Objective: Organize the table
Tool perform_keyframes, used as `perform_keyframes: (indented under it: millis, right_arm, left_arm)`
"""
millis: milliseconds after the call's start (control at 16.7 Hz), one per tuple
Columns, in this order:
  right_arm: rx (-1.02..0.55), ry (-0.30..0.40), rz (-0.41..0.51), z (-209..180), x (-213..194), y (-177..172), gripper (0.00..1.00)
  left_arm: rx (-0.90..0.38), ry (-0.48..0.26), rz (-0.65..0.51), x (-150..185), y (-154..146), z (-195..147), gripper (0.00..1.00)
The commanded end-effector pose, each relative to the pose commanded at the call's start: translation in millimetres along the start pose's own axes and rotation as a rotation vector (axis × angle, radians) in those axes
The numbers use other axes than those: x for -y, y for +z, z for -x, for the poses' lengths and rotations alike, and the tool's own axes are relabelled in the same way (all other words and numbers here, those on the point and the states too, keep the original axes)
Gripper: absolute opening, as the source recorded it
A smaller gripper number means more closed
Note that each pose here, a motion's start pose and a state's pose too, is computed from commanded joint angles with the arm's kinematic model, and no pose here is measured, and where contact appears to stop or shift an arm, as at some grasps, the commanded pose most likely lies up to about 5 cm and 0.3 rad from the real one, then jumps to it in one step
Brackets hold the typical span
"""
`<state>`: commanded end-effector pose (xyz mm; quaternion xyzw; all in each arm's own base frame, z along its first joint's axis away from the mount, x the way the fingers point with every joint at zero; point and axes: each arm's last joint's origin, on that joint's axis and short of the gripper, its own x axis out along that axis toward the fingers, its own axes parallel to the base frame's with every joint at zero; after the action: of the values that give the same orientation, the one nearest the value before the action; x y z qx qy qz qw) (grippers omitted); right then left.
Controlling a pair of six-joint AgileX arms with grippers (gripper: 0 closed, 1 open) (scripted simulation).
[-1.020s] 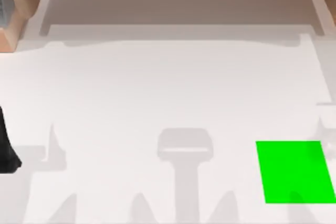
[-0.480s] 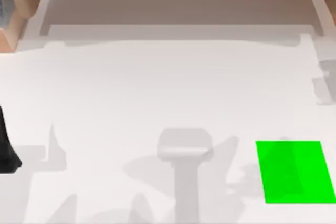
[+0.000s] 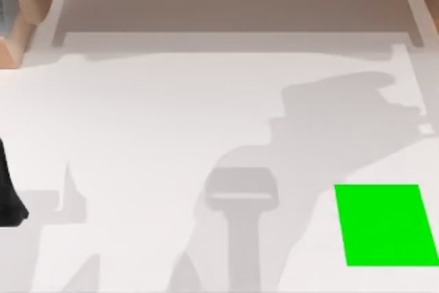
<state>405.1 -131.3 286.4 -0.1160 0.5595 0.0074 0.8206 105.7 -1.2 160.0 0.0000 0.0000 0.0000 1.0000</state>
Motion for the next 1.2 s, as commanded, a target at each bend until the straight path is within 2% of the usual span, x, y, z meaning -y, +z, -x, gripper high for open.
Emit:
perform_keyframes:
  millis: [240,480,660,1200]
  right_arm:
    - [-0.150,0.098,0.021,-79.6,33.0,14.0,1.00]
    - [-0.230,0.181,0.044,-135.2,39.5,14.7,1.00]
    - [-0.247,0.204,0.050,-149.4,38.7,14.5,1.00]
    - [-0.248,0.205,0.051,-152.1,37.0,14.1,1.00]
  left_arm:
    - [0.000,0.000,0.000,0.0,0.0,0.0,1.00]
    - [0.000,0.000,0.000,0.0,0.0,0.0,1.00]
    - [0.000,0.000,0.000,0.0,0.0,0.0,1.00]
    - [0.000,0.000,0.000,0.0,0.0,0.0,1.00]
